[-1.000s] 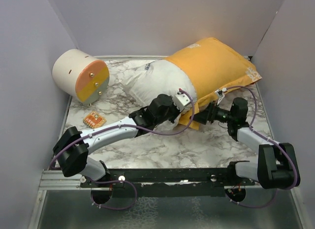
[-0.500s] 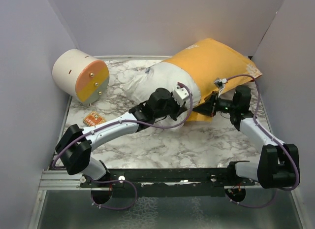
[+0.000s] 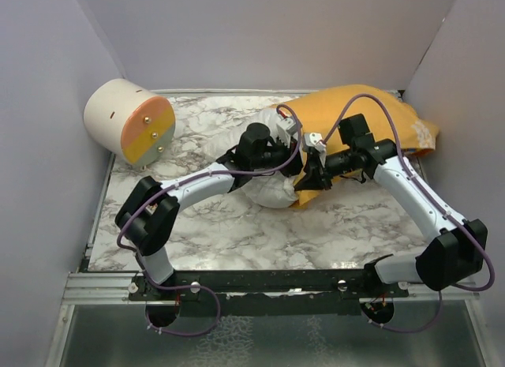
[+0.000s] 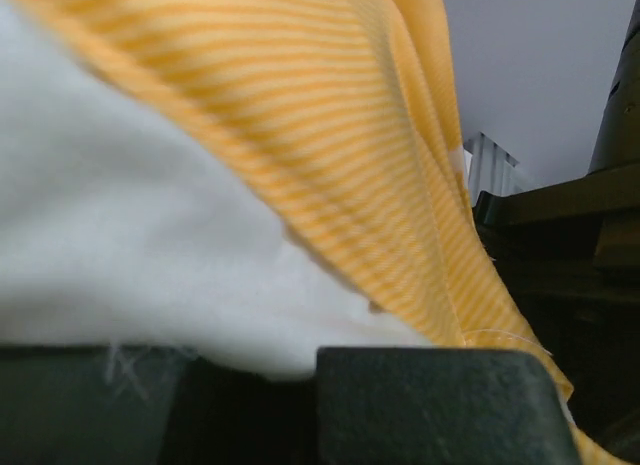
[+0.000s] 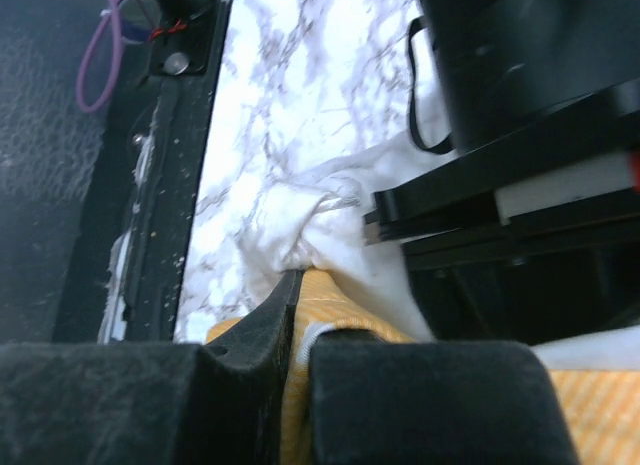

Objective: Put the pillow into the pillowcase
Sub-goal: Stuff the pillow into the pillowcase.

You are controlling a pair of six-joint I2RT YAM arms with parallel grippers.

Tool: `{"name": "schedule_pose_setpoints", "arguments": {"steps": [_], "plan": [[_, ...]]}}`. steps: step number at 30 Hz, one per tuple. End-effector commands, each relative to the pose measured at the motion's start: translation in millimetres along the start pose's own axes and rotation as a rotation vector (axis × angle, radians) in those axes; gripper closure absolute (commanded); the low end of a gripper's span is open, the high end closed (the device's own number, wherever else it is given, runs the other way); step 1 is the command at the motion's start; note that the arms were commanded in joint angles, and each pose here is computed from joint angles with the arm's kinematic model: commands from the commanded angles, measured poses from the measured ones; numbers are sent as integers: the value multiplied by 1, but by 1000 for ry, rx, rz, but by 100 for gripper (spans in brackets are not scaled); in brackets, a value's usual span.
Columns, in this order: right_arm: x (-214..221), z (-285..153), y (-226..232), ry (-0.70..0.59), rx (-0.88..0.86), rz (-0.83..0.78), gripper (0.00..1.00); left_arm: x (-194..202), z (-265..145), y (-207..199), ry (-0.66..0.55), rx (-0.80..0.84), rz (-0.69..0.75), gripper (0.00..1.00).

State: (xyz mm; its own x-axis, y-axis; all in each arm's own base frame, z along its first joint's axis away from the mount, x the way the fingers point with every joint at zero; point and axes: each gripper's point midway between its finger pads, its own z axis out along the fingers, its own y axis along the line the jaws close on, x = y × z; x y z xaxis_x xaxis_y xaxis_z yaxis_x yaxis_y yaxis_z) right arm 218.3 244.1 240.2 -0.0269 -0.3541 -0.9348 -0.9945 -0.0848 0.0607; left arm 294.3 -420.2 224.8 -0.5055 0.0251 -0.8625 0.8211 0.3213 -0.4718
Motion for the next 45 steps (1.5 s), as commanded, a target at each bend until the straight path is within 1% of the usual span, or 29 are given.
{"name": "schedule_pose_setpoints", "arguments": {"steps": [1,3,4,5,6,8,10,11,14,16,20,22,24,27,32,34,35,36,37,38,39,40,42,43,45], "plan": [[-24,2,63,-162,-207,31,99,-13,14,4,-145,46,-62,100],[-27,-14,52,-197,-145,37,99,-10,8,1,-157,59,-66,100],[-29,-21,47,-213,-119,38,99,-9,4,-1,-158,65,-66,97],[-30,-27,44,-228,-100,45,99,-8,0,-3,-156,66,-66,88],[-29,-31,40,-242,-86,58,99,-4,-3,-3,-143,60,-68,76],[-28,-39,34,-273,-72,82,99,-7,-17,-11,-129,46,-34,57],[-25,-44,30,-297,-61,105,99,-1,-33,-11,-77,-4,-6,42],[-24,-46,29,-304,-59,116,99,2,-42,-11,-51,-32,11,38],[-19,-45,27,-308,-61,140,99,8,-73,-15,12,-102,62,32],[-17,-44,26,-308,-63,153,99,12,-93,-19,44,-145,70,31],[-13,-42,24,-309,-67,175,99,12,-128,-41,62,-145,100,30],[-10,-41,23,-308,-68,187,99,12,-142,-40,52,-185,135,27],[-9,-41,22,-307,-68,192,99,15,-152,-23,46,-280,199,24],[-8,-41,22,-304,-65,200,99,24,-149,-1,78,-345,268,21],[-11,-42,21,-298,-61,199,99,24,-102,14,89,-261,314,18],[-19,-44,18,-299,-61,185,99,16,-82,17,79,-224,320,19],[-28,-46,14,-297,-63,168,99,12,-72,17,72,-205,313,23],[-40,-48,10,-290,-66,142,99,5,-63,14,63,-178,311,35],[-55,-49,5,-280,-70,110,99,-1,-54,11,62,-150,300,54],[-71,-49,1,-272,-77,84,99,-10,-47,7,52,-129,286,77],[-91,-50,-6,-269,-81,54,99,-20,-42,0,43,-103,275,89],[-111,-51,-12,-274,-87,33,99,-28,-40,-9,31,-68,269,94],[-156,-51,-21,-288,-92,-39,99,-50,-42,-33,-32,0,267,98],[-178,-46,-24,-299,-95,-97,99,-59,-47,-47,-70,38,263,100],[-211,-37,-22,-323,-123,-148,99,-74,-58,-71,-139,106,245,100]]}}
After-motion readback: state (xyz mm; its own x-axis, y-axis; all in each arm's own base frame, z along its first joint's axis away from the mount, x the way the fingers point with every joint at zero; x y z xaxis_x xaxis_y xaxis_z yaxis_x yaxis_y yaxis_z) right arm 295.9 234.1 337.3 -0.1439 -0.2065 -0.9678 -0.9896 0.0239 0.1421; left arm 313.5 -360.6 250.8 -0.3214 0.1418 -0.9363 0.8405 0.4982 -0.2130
